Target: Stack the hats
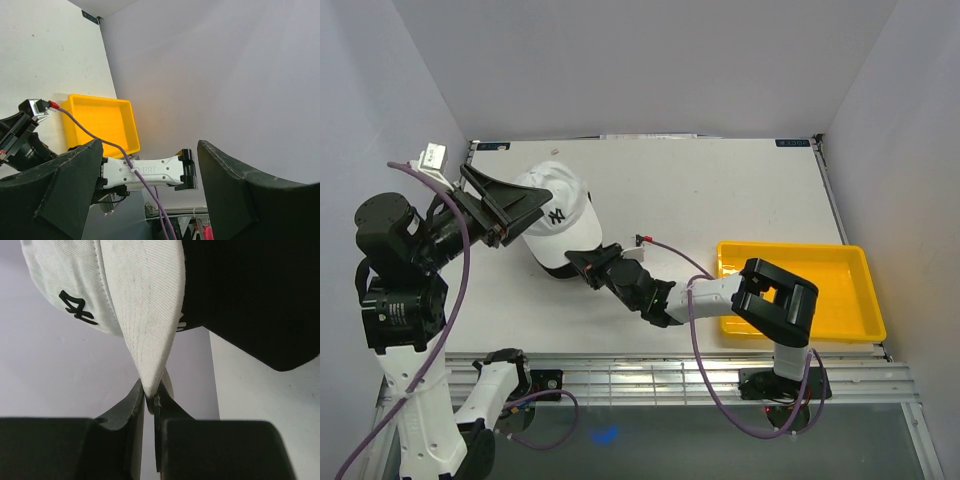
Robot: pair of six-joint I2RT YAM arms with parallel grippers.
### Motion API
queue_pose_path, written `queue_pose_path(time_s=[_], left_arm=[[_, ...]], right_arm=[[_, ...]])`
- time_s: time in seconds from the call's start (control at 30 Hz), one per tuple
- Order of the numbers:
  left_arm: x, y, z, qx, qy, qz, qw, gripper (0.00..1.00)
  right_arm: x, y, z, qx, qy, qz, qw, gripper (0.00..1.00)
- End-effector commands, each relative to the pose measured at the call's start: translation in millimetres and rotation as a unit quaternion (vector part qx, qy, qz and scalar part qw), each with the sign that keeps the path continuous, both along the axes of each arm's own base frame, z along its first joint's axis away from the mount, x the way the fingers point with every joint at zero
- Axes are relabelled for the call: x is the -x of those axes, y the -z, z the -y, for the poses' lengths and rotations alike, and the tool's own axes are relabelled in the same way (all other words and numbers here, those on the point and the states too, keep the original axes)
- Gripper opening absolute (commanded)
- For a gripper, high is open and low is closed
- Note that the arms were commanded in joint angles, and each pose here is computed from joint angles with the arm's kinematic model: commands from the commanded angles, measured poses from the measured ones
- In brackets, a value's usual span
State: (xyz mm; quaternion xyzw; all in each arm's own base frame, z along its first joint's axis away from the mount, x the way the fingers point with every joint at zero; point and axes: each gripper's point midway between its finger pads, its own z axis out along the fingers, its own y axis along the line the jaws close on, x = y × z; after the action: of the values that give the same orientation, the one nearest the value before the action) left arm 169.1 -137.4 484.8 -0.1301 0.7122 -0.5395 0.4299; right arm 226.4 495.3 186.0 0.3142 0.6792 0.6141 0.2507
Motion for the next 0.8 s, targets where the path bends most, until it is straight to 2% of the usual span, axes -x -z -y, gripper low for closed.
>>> queue_pose_path(time_s=[0.0,0.27,0.77], left_arm=[[-5,8,-3,-0.004,-0.015,-0.008,1.0,0.86],[-21,42,-11,-0.007,-0.041,-0.051,0.998,0.86],[-25,59,-17,-0.012,-0.065,-0.072,0.995,0.87]], right_arm=[[19,136,32,0.189,-0.008,-0.107,0.976,0.08],[33,166,41,0.196,-0.019,-0.16,0.967,0.08],[44,201,50,0.203,-0.028,-0.228,0.952,0.08]])
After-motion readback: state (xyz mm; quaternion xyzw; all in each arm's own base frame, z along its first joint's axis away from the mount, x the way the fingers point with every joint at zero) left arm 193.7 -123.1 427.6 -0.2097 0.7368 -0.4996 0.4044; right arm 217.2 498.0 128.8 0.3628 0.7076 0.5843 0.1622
